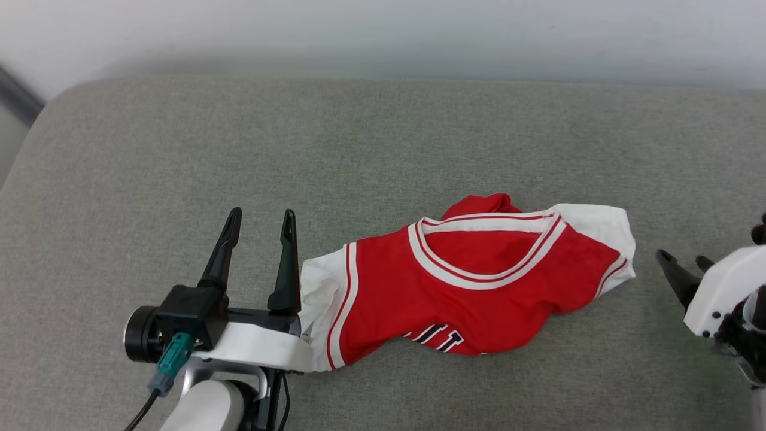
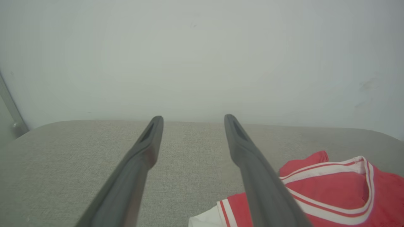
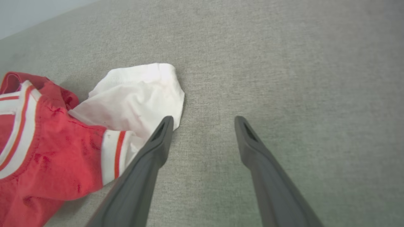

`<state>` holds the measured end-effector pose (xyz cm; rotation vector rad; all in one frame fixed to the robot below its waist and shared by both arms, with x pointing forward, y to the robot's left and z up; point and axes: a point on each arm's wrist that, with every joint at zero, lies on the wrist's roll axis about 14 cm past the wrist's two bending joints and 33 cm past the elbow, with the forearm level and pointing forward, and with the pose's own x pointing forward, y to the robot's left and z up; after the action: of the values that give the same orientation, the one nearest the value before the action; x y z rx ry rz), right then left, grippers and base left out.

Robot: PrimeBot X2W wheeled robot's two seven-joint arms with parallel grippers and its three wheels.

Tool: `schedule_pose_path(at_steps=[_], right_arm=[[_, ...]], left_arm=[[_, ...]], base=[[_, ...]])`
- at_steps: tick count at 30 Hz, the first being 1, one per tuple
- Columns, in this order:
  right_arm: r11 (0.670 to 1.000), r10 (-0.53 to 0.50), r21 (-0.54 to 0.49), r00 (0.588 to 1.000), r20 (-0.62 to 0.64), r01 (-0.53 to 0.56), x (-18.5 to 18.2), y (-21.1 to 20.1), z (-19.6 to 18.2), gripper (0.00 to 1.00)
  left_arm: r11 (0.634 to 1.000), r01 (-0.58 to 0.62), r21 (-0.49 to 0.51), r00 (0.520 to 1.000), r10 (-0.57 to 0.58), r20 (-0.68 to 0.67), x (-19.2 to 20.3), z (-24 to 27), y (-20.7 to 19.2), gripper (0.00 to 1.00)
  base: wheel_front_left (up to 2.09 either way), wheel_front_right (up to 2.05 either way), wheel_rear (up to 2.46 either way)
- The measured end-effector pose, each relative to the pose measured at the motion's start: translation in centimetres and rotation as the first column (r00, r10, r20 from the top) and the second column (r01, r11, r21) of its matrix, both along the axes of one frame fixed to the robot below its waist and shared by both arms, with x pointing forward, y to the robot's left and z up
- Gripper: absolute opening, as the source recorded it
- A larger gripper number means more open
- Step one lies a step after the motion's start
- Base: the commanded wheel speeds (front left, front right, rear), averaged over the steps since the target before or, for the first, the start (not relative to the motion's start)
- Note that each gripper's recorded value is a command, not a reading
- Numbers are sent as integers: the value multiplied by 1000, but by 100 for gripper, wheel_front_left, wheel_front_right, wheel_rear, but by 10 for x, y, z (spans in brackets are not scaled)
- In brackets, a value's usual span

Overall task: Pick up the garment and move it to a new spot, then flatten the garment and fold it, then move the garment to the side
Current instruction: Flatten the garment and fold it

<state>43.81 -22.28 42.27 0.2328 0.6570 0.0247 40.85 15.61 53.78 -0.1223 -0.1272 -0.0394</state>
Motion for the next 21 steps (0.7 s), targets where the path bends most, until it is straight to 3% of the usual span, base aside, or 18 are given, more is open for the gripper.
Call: schedule_pose_path(at_steps=[6, 14, 15, 16, 21], right_arm=[[991, 129, -14, 975, -182, -134, 22, 29, -32, 100], [982, 182, 19, 921, -345, -187, 25, 45, -63, 100], [981, 186, 17, 919, -348, -192, 25, 45, -63, 44], [981, 187, 21, 918, -351, -192, 24, 45, -62, 0], [977, 205, 2, 933, -296, -214, 27, 47, -46, 0]], left_arm=[[1000, -21, -4, 999, 21, -39, 9, -17, 7, 100], [999, -53, 5, 996, 54, -68, 12, -29, 18, 100], [998, -55, 6, 996, 56, -69, 12, -29, 18, 100], [998, -56, 5, 996, 56, -67, 12, -29, 19, 100], [998, -58, 5, 996, 58, -62, 8, -26, 19, 100]], base=[[0, 0, 0], [0, 0, 0], [0, 0, 0], [0, 0, 0], [0, 0, 0]])
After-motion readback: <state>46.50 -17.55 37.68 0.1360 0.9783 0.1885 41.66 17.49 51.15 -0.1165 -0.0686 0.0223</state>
